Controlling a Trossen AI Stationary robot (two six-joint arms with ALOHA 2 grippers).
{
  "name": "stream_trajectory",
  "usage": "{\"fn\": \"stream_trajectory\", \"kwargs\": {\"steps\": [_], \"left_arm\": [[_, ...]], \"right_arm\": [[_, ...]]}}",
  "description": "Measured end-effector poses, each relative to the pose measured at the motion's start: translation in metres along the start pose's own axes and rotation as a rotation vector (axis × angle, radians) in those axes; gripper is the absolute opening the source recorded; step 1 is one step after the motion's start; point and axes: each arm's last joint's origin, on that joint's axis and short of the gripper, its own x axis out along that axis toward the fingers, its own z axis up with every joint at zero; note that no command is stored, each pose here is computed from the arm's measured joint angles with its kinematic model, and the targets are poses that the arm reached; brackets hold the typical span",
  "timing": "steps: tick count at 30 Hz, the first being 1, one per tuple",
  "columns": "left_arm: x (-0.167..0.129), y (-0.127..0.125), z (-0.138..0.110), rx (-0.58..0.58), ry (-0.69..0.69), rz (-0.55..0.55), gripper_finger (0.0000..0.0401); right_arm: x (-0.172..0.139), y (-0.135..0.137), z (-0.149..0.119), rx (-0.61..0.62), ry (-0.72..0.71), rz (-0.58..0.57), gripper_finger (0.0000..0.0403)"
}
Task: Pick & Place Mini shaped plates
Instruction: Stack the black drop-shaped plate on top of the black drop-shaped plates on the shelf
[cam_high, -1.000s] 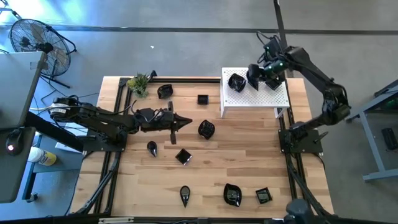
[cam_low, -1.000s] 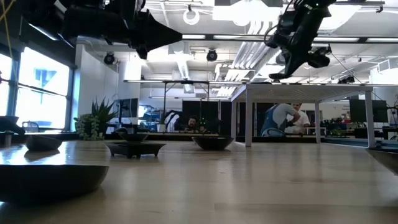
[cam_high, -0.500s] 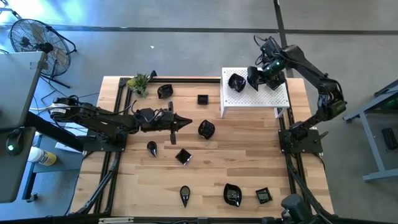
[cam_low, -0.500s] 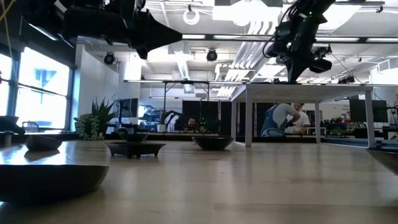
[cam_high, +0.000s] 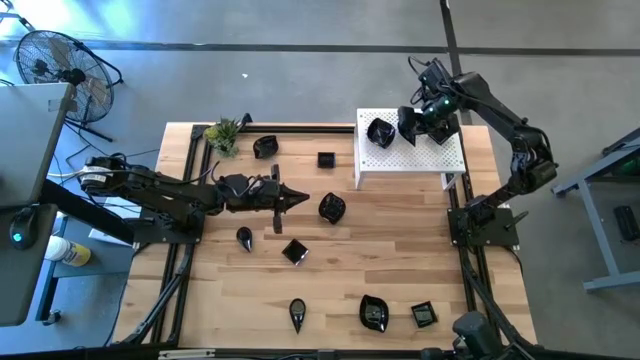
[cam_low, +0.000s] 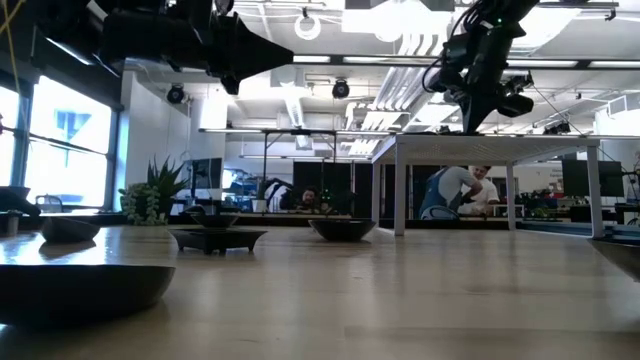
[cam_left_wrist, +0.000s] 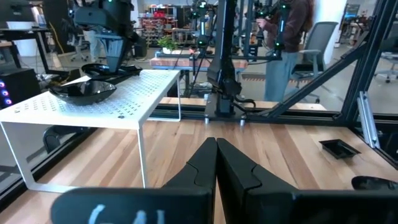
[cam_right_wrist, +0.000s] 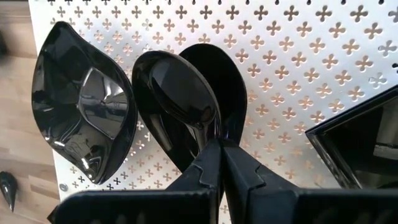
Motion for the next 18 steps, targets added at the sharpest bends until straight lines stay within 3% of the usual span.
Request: {"fn": "stream_trajectory", "kwargs": {"steps": [4, 13, 18], "left_arm": [[0.000, 0.000, 0.000, 0.000, 0.000, 0.000, 0.0003], [0.000, 0.000, 0.000, 0.000, 0.000, -0.013, 0.0003], [0.000, 0.000, 0.000, 0.000, 0.000, -0.014, 0.0003]], "right_arm": [[0.000, 0.000, 0.000, 0.000, 0.000, 0.000, 0.0008], [-0.002, 0.001, 0.000, -0.003, -0.005, 0.003, 0.0099], [-0.021, 0.008, 0.005, -0.046, -0.069, 0.005, 0.0122]]}}
